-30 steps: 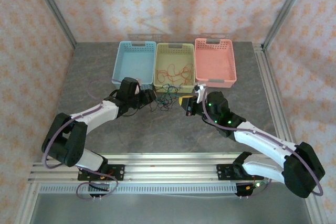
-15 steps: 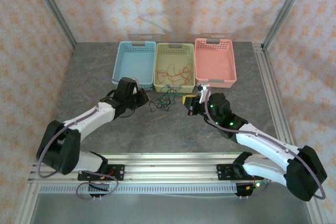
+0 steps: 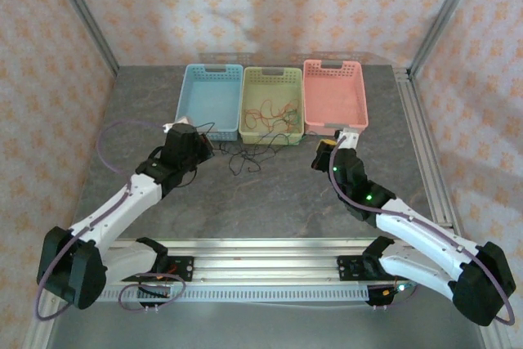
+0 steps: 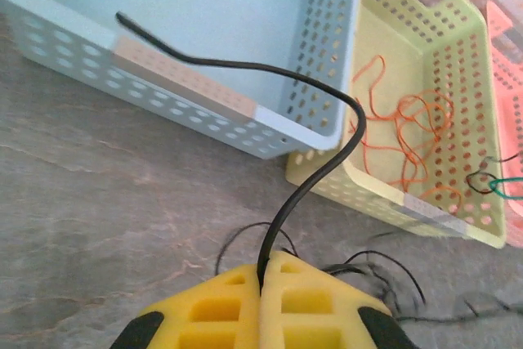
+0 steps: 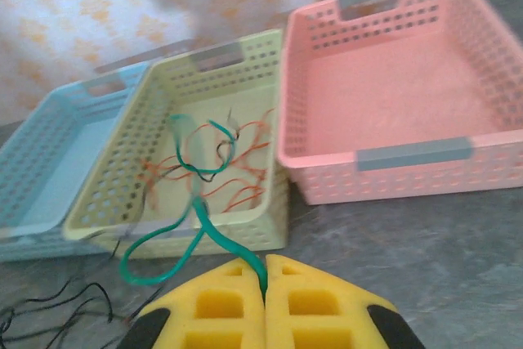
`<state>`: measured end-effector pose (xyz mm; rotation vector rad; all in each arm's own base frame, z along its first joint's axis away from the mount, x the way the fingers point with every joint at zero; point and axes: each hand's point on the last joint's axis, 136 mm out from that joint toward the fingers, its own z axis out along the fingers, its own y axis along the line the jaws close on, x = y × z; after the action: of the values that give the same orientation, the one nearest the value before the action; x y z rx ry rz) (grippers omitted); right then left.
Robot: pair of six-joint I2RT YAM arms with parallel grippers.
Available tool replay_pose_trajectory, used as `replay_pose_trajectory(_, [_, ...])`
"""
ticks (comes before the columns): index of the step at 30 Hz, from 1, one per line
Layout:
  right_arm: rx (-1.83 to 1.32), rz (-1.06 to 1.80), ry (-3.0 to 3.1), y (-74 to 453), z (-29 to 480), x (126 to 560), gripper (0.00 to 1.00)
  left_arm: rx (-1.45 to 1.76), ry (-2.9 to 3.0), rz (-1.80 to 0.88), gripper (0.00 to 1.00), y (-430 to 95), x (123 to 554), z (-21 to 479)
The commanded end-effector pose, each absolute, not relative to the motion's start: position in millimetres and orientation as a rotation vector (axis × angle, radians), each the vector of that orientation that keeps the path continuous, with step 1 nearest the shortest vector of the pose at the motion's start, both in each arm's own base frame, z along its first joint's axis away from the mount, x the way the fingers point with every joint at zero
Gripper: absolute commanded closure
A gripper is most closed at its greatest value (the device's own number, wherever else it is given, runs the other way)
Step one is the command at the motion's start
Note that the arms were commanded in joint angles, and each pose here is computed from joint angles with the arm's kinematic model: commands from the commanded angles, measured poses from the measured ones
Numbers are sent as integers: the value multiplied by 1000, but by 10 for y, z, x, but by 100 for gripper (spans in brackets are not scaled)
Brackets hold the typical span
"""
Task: Untangle the cables
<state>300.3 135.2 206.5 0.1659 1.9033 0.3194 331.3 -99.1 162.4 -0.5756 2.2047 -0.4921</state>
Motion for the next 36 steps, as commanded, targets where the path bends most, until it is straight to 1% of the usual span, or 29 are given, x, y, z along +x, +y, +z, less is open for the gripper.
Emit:
replay_pose_trajectory(1, [280, 142, 1881, 1005, 2027, 3014, 100, -658, 2161, -379, 100, -697, 3229, 1604])
replay_pose_trajectory(6, [315, 132, 1878, 931, 1994, 3035, 100, -715, 2120, -357, 100, -545, 3184, 1623])
replay_pose_trajectory(15, [87, 510, 1864, 1544, 2096, 2984, 100, -671, 2149, -410, 100, -657, 3213, 1609])
replay_pose_trajectory(21, [40, 569, 1843, 1631, 2128, 2943, 100, -666, 2139, -411, 100, -649, 3201, 1642])
replay_pose_trajectory(25, [-24, 648, 1828, 1771, 2160, 2899, 100, -612, 2158, -482, 100, -789, 3246, 1637])
replay_pose_trajectory(27, [-46, 673, 1822, 1817, 2165, 2883, 100, -586, 2185, -500, 89, -860, 3274, 1620])
replay_pose_trajectory(28, [-53, 680, 1821, 1832, 2163, 2880, 100, -573, 2196, -513, 72, -903, 3286, 1606])
replay_pose_trajectory(29, [-56, 679, 1823, 1836, 2156, 2880, 100, -547, 2195, -548, 51, -972, 3312, 1614])
replay_pose_trajectory(30, [-57, 680, 1825, 1841, 2154, 2882, 100, -521, 2201, -576, 38, -1040, 3324, 1612])
replay_pose_trajectory(31, [-60, 678, 1827, 1845, 2148, 2884, 100, -495, 2209, -590, 32, -1102, 3330, 1619])
replay_pose_trajectory(32, [-62, 678, 1827, 1847, 2147, 2885, 100, -467, 2218, -589, 28, -1154, 3328, 1634])
replay_pose_trajectory(36, [-74, 686, 1825, 1867, 2145, 2880, 100, -352, 2228, -545, 26, -1296, 3304, 1751])
